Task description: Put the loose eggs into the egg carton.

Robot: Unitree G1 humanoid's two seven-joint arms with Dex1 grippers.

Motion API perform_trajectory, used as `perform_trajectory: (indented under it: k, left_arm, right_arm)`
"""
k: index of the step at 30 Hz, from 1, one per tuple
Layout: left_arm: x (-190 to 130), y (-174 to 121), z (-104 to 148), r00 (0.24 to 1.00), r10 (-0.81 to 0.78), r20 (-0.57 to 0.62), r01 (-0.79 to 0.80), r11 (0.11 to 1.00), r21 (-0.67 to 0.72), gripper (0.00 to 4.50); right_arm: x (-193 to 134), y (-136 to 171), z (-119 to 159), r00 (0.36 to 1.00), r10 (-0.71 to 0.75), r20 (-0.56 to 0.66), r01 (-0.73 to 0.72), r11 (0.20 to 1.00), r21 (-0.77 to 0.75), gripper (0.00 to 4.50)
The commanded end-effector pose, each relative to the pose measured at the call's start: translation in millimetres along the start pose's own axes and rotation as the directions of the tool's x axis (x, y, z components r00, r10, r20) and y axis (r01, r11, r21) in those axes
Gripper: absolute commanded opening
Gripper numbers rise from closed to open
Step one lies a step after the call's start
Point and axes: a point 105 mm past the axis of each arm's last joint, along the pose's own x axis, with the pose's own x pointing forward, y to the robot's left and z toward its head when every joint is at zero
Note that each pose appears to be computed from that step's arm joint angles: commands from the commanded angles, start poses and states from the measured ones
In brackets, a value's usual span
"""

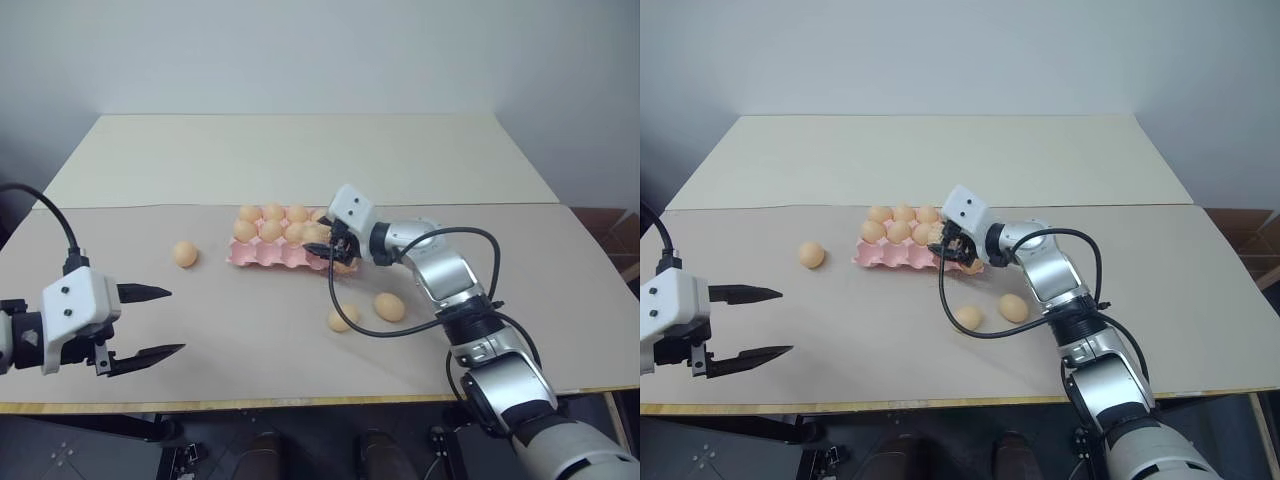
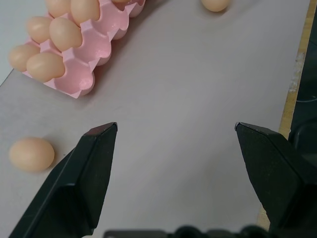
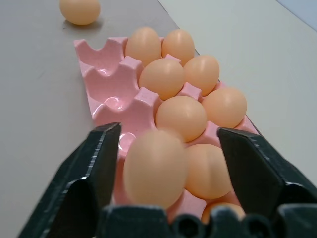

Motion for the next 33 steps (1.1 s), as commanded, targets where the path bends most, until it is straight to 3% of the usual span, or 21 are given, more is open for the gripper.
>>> perform_trajectory:
  k: [1, 7, 11, 20, 26, 33]
  left_arm:
    - [-4.4, 1.5, 5.6, 1.000, 0.028, 0.004, -0.028, 0.999, 0.026, 4.13]
    - [-2.6, 2.1, 6.6, 1.000, 0.021, 0.009, -0.021, 0.999, 0.030, 4.13]
    - [-2.6, 2.9, 8.2, 1.000, 0.018, 0.014, -0.018, 0.999, 0.035, 4.13]
    - [-1.4, 3.7, 8.6, 1.000, 0.001, 0.031, -0.003, 0.999, 0.038, 4.13]
    - [-4.4, 6.8, 10.2, 0.999, -0.006, 0.043, 0.004, 0.999, 0.047, 4.13]
    - [-5.4, 9.5, 11.3, 0.999, -0.011, 0.044, 0.009, 0.998, 0.056, 4.13]
  right_arm:
    - [-5.2, -2.2, 15.4, 0.999, -0.014, 0.047, 0.017, 0.998, -0.055, 3.97]
    - [-19.3, -5.2, 20.2, 0.998, -0.021, 0.056, 0.026, 0.996, -0.082, 3.97]
    - [-47.3, -1.9, 20.3, 0.999, 0.017, 0.044, -0.011, 0.993, -0.120, 3.97]
    - [-151.7, 8.0, -1.0, 0.986, 0.104, -0.133, -0.122, 0.983, -0.134, 3.97]
    - [-194.6, 14.5, -12.2, 0.967, 0.109, -0.231, -0.136, 0.985, -0.105, 3.97]
    - [-213.2, 14.2, -18.1, 0.961, 0.079, -0.264, -0.112, 0.987, -0.114, 3.97]
